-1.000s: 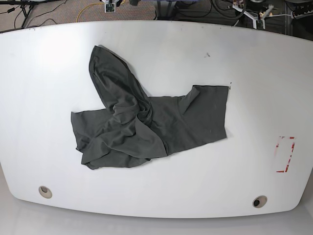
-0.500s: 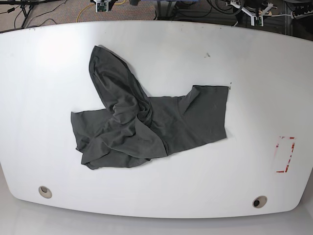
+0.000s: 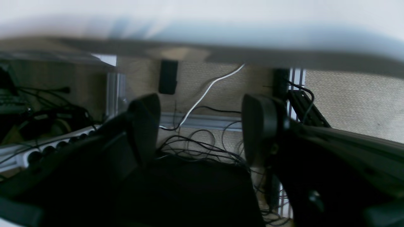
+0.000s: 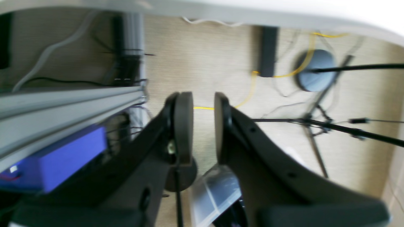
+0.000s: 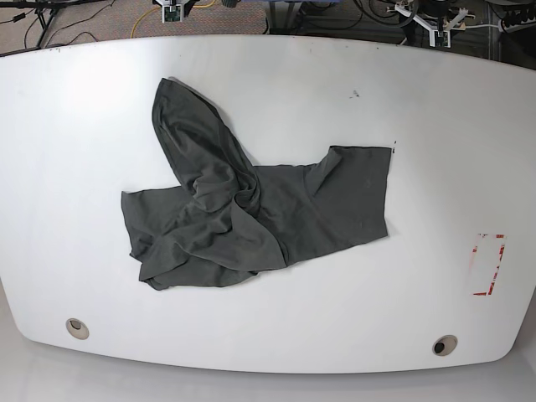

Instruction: Fold the T-shirt properly

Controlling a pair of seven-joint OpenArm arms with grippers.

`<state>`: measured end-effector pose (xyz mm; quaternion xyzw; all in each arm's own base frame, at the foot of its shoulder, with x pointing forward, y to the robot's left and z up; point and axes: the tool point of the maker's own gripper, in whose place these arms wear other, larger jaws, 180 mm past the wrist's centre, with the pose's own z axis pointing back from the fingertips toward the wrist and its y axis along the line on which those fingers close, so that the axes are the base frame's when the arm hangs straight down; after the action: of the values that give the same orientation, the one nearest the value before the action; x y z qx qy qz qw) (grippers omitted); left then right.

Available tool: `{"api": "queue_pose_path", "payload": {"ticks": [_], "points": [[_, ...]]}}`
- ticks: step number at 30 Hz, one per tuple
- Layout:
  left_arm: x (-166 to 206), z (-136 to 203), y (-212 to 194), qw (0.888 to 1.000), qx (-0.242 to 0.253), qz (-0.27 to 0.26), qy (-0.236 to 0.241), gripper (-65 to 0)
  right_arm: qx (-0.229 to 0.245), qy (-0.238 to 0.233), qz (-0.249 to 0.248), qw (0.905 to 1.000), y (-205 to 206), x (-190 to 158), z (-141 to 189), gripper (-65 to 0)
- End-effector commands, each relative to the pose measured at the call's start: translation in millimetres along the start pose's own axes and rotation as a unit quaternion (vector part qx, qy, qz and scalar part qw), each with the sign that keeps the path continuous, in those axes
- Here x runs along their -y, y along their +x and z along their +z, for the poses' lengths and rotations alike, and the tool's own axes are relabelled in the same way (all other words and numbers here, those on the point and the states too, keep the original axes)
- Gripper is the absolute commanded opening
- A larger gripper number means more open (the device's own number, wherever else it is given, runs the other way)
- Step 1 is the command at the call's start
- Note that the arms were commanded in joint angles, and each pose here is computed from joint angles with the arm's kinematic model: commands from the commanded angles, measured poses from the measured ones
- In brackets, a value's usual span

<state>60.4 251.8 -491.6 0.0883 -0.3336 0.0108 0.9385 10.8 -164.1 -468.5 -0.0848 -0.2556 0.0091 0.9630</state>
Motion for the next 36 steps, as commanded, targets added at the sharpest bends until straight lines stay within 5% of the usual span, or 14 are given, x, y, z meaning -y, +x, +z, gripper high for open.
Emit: {"api": "queue_pose_path", "payload": {"ticks": [1, 20, 36], "points": [[-4.3, 5.0, 9.0, 1.000, 0.020, -0.005, 0.005, -26.6, 0.014, -0.003, -0.004, 0.9999, 8.9, 4.4, 4.6, -53.5], [-18.9, 33.5, 81.3, 0.994, 0.101, -0.023, 0.023, -25.5, 0.149, -0.033, 0.007, 0.9882, 107.3, 27.1, 34.6, -53.2], [-24.2, 49.6, 107.5, 0.990, 0.131, -0.035, 0.033, -25.5, 0.143, -0.025, 0.002, 0.9894, 101.8, 22.9, 32.2, -53.3]]}}
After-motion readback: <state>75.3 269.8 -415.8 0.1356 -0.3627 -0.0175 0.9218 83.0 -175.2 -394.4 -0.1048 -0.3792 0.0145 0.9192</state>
